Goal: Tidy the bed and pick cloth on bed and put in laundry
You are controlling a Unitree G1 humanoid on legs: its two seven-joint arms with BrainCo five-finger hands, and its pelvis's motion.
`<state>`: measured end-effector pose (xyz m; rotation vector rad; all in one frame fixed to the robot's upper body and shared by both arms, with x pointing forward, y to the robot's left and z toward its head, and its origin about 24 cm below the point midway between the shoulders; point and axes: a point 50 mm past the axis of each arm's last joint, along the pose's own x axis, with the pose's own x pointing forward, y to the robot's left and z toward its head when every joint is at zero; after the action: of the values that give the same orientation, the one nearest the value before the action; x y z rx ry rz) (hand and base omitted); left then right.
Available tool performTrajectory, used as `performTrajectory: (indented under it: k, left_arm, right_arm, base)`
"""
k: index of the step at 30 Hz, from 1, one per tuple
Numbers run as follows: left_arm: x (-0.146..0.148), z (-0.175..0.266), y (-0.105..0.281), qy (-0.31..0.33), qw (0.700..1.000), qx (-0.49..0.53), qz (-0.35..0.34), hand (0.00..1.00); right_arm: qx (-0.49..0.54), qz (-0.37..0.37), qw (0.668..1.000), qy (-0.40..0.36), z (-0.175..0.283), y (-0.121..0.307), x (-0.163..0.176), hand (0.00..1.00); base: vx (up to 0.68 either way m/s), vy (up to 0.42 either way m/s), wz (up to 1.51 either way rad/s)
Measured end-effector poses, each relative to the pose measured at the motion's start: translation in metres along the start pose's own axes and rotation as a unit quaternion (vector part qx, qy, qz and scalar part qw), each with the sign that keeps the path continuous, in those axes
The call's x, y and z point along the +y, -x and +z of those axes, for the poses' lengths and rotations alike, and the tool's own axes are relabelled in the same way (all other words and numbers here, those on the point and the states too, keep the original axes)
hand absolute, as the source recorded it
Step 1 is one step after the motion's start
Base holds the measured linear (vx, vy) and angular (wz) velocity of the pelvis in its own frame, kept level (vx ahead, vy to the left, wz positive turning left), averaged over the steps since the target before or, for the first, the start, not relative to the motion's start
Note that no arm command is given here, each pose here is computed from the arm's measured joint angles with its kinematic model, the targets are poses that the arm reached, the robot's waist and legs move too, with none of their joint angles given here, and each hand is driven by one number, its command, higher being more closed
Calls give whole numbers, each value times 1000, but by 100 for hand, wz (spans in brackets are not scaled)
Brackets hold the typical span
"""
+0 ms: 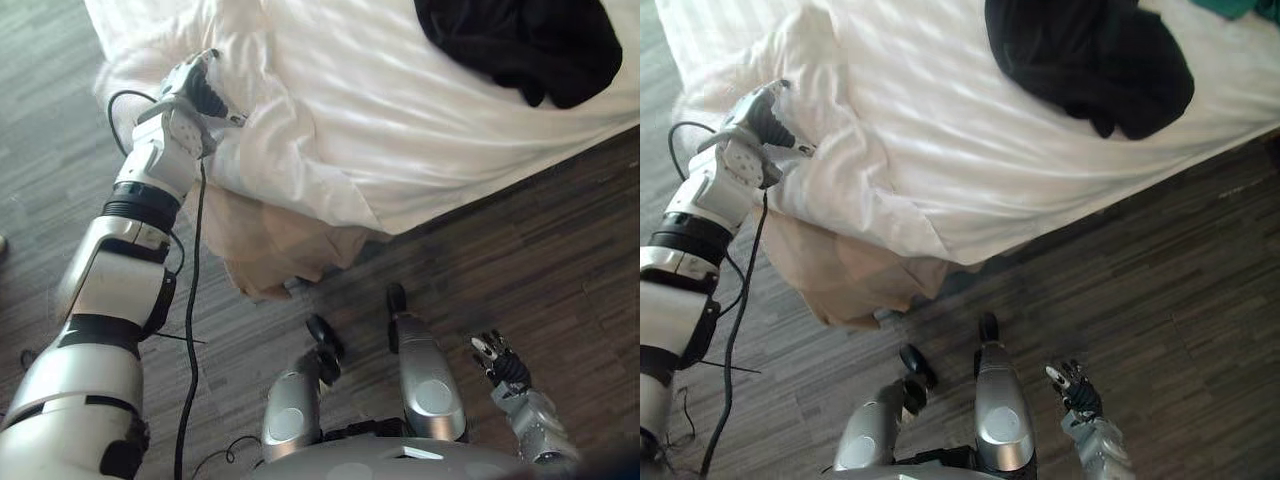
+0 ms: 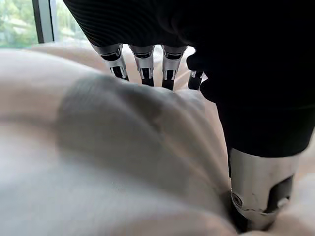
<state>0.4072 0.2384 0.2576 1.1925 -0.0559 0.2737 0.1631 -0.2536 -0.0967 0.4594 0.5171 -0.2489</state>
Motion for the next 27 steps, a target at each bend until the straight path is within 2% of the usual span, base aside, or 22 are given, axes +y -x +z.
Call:
performTrajectory:
  k: [3, 6, 9, 14, 19, 21, 24, 25, 26, 27]
  left_arm:
    - [19, 14, -2, -10, 999, -2, 30, 100]
    - [25, 22, -2, -16, 999, -10, 44, 100]
    - [24, 27, -1, -55, 997, -30, 42, 100]
    - [5, 28, 5, -70, 994, -83, 18, 100]
    - [-60, 1, 34, -23, 990, -120, -73, 100]
    - [-99, -35, 64, 15, 987, -95, -130, 100]
    - [-137, -96, 114, 76, 981, -18, -180, 100]
    - [-143, -103, 125, 91, 978, -10, -187, 100]
    - [-157, -111, 145, 126, 972, 6, -198, 0]
    - [-174, -119, 166, 169, 962, 35, -211, 0]
  right_arm:
    - [-29, 37, 999, 7, 14, -4, 14, 0]
    - [-45, 63, 997, 13, 21, -6, 25, 0]
    - [-55, 72, 996, 16, 26, -6, 29, 0]
    - [-52, 76, 995, 24, 24, -6, 31, 0]
    - [-10, 54, 997, 45, 1, 4, 22, 0]
    - [26, 20, 999, 34, -22, 16, 12, 0]
    - [75, -29, 997, 16, -49, 29, -5, 0]
    - [86, -41, 995, 13, -54, 32, -9, 0]
    - [107, -63, 992, 7, -64, 40, -17, 0]
    - [126, -85, 988, 6, -72, 48, -26, 0]
  base:
    - [-168, 15, -14]
    - [-127, 40, -9]
    - [-54, 60, 2]
    - [32, 41, 10]
    - [85, -7, 38]
    - [165, -57, 50]
    - [180, -66, 45]
    - [169, -60, 47]
    - [161, -59, 33]
    - [176, -69, 27]
